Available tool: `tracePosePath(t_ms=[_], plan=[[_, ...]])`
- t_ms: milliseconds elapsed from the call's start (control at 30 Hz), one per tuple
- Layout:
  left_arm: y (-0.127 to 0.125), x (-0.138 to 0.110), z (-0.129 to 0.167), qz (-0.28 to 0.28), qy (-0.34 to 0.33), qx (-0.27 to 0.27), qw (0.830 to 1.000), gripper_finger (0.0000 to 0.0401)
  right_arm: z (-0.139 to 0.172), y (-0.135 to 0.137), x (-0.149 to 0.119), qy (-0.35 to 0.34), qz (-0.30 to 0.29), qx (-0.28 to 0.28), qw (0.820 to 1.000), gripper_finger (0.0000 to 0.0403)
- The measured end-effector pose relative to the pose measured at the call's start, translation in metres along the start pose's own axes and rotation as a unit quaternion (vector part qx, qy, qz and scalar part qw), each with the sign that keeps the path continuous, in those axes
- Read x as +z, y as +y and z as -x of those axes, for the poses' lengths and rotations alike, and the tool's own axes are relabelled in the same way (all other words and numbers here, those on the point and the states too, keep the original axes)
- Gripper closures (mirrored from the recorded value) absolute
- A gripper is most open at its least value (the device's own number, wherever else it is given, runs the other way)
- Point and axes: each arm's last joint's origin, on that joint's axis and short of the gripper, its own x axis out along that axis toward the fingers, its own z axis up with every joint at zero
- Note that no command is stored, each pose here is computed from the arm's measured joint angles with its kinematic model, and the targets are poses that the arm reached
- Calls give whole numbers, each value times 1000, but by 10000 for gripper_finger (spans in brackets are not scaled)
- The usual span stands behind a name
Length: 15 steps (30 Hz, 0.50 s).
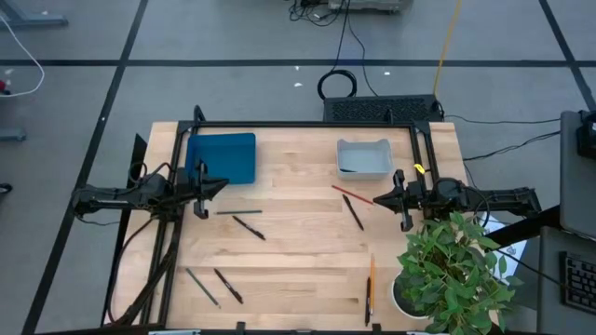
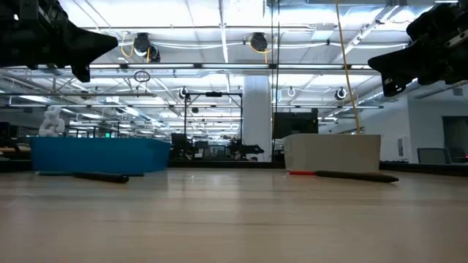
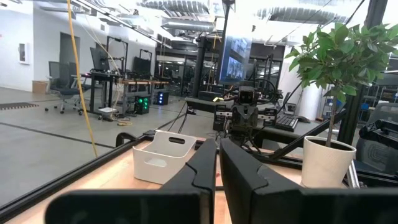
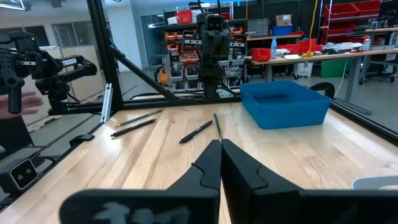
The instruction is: Sort pens & pencils
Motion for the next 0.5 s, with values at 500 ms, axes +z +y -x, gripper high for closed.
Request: tracePosePath(t_ms=[500], plan=[[0, 5, 0, 18, -23, -2, 1000, 375, 0, 0, 0, 0, 0, 0, 1000, 403]])
